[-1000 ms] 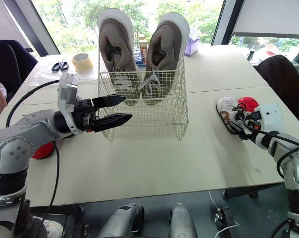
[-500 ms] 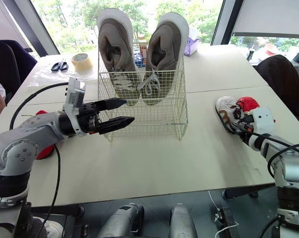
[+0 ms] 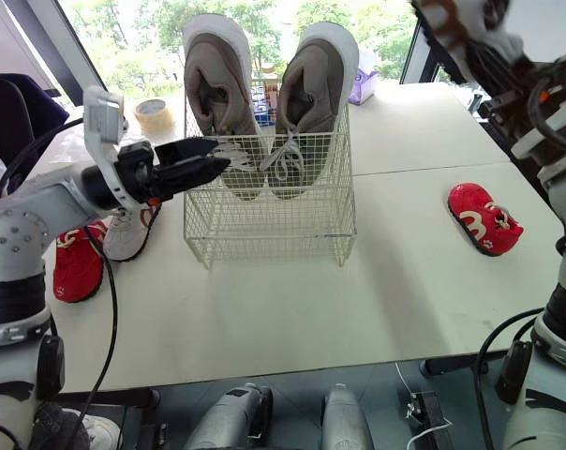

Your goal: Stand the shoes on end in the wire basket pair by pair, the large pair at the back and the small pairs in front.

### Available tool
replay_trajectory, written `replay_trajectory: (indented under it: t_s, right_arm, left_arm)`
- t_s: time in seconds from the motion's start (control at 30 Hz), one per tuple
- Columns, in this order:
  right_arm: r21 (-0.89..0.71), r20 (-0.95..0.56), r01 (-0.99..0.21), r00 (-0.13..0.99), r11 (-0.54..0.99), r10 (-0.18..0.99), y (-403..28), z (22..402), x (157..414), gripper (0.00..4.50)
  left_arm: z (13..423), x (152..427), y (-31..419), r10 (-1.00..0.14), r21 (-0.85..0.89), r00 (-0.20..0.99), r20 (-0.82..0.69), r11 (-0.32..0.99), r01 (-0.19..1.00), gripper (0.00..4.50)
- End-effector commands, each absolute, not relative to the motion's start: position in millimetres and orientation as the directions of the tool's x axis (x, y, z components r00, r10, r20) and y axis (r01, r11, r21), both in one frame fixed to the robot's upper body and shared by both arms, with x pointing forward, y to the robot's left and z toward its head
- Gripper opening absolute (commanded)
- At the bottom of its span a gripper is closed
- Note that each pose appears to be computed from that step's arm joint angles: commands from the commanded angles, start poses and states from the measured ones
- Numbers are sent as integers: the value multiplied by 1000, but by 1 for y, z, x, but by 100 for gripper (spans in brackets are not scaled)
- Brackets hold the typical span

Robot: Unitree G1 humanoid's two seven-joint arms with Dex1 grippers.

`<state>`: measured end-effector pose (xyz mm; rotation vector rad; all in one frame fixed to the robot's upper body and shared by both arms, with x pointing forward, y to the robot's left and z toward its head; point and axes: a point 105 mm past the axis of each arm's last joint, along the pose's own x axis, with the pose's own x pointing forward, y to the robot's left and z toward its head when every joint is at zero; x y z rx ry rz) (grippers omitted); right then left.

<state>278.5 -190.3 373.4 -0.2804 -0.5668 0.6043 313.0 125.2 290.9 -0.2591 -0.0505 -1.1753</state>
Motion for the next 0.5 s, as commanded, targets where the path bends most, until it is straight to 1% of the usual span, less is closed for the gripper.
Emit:
replay_trajectory:
  t_s: [0.03,0.1,0.17,0.27,0.37,0.5]
  right_arm:
    - [-580,295,-549,547,602,783,-141,364,258,10]
    - [-669,194,-556,509,493,839,-125,352,255,10]
    - [-727,124,-552,480,409,868,-119,342,255,10]
    - [-762,75,-558,429,330,900,-111,331,256,10]
    - [-823,-12,-522,413,225,911,-106,314,261,10]
    - [-859,-45,-488,375,156,926,-98,309,262,10]
  left_arm:
    - [314,308,130,-915,-188,327,237,287,939,450]
    - [316,306,130,-928,-211,296,225,251,945,450]
    - [316,303,128,-941,-224,265,212,217,950,450]
    - [315,305,127,-945,-236,254,204,204,950,450]
    - [314,306,125,-949,-242,243,202,192,951,450]
    - [313,306,123,-950,-244,235,204,183,952,450]
